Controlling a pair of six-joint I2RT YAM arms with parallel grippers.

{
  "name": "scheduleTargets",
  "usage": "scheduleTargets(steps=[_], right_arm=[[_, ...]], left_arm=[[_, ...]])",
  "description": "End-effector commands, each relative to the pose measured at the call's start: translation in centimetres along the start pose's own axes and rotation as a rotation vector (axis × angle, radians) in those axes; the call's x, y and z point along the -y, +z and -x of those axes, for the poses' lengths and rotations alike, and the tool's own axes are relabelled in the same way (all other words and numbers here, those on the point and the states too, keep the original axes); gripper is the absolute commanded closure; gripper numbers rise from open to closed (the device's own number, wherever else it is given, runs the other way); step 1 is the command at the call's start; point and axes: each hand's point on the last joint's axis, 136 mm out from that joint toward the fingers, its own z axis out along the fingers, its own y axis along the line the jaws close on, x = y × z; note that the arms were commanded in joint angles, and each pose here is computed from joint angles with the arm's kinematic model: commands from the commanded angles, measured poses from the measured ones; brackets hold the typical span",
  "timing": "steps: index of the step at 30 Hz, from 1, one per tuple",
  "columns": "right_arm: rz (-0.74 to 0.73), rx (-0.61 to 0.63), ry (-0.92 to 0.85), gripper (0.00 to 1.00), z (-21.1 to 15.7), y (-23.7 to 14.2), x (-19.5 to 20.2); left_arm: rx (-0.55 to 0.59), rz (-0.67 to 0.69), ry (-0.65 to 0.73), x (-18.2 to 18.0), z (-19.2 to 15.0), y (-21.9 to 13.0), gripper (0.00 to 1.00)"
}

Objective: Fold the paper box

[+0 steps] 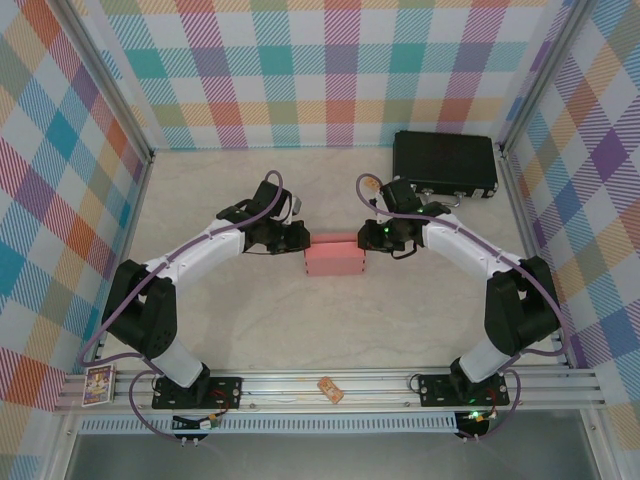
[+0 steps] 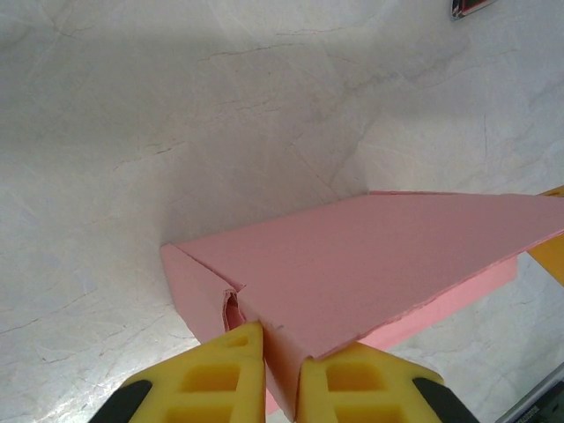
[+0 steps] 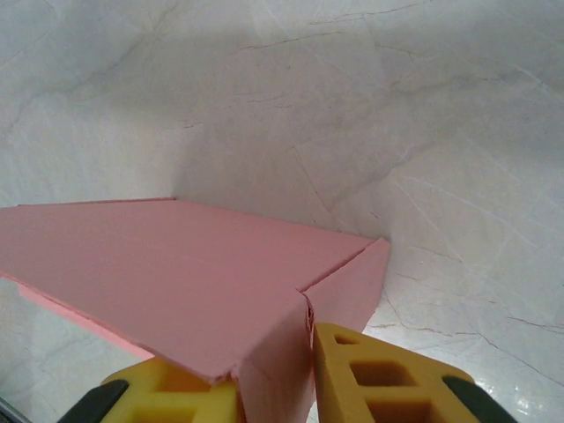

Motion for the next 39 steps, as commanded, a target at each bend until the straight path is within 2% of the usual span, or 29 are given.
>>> scheduleTargets(steps=[1,11,18,23,30,39], right_arm=[[-0.012,0.021,-0.022,0.74,0.4,-1.5,-0.6],[-0.012,0.054,-0.038,0.69,0.9,-2.5,-0.9],[-0.026,0.069,-0.051,0.66,1.3,-3.0,-0.9],[-0.022,0.068,-0.060,0.65,1.4,-3.0,-1.0],[-0.005,0.057,-0.069,0.72,1.3,-2.9,-1.3],[0.007,0.048,-0.055,0.78,1.2,-2.4,-1.4]], left_arm=[[-0.061,0.053,0.003,-0.9,-1.7,0.1,0.86],[-0.056,0.038,0.025,-0.2,-1.2,-0.4,0.82],[-0.023,0.018,0.045,0.9,-0.1,-1.5,0.68],[-0.002,0.020,0.054,1.1,0.4,-2.0,0.63],[-0.006,0.015,0.051,1.2,0.3,-2.0,0.65],[-0.010,0.005,0.030,1.1,0.0,-1.7,0.78]])
